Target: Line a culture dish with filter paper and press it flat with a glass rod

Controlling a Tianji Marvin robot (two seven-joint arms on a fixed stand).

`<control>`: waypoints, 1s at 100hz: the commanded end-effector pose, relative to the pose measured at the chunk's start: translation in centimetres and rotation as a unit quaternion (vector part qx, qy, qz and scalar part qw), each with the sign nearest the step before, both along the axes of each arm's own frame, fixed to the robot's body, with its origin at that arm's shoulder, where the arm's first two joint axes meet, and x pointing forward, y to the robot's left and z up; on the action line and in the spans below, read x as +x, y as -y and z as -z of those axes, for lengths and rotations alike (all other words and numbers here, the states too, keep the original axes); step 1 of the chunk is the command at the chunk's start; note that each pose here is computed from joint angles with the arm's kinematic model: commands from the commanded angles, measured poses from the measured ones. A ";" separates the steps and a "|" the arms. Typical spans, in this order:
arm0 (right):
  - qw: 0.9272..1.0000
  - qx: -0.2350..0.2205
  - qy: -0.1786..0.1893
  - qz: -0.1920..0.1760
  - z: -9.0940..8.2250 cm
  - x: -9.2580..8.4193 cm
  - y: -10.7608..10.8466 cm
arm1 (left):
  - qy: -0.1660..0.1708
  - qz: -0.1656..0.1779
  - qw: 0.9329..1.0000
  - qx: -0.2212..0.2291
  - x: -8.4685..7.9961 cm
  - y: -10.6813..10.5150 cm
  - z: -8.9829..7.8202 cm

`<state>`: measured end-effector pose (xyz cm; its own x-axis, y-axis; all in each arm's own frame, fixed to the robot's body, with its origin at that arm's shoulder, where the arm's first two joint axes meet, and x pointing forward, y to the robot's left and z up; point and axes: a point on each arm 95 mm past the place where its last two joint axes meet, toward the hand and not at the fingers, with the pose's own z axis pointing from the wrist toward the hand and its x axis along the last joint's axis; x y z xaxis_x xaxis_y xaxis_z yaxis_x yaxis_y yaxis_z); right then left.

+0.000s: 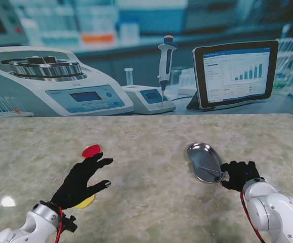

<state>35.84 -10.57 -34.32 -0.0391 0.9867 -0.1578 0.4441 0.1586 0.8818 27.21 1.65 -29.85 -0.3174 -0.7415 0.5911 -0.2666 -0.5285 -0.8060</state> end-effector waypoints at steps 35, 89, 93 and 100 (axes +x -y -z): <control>1.000 0.003 0.012 0.004 0.7 -0.1 0.3 | -0.003 -0.001 1.000 0.004 -0.1 0.1 0.1; 1.000 -0.003 0.006 0.003 1.3 0.4 0.6 | -0.004 -0.002 1.000 0.010 -0.1 0.0 0.2; 1.000 -0.003 0.007 0.003 1.4 0.5 0.6 | -0.004 -0.002 1.000 0.011 -0.1 -0.1 0.2; 1.000 -0.002 0.010 0.003 1.4 0.6 0.6 | -0.004 -0.003 1.000 0.011 -0.1 -0.1 0.2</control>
<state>36.58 -11.20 -35.27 -0.0294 0.9858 -0.1653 0.4221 0.1621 0.8919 27.30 1.72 -29.88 -0.3140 -0.7533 0.5779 -0.2639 -0.5155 -0.8152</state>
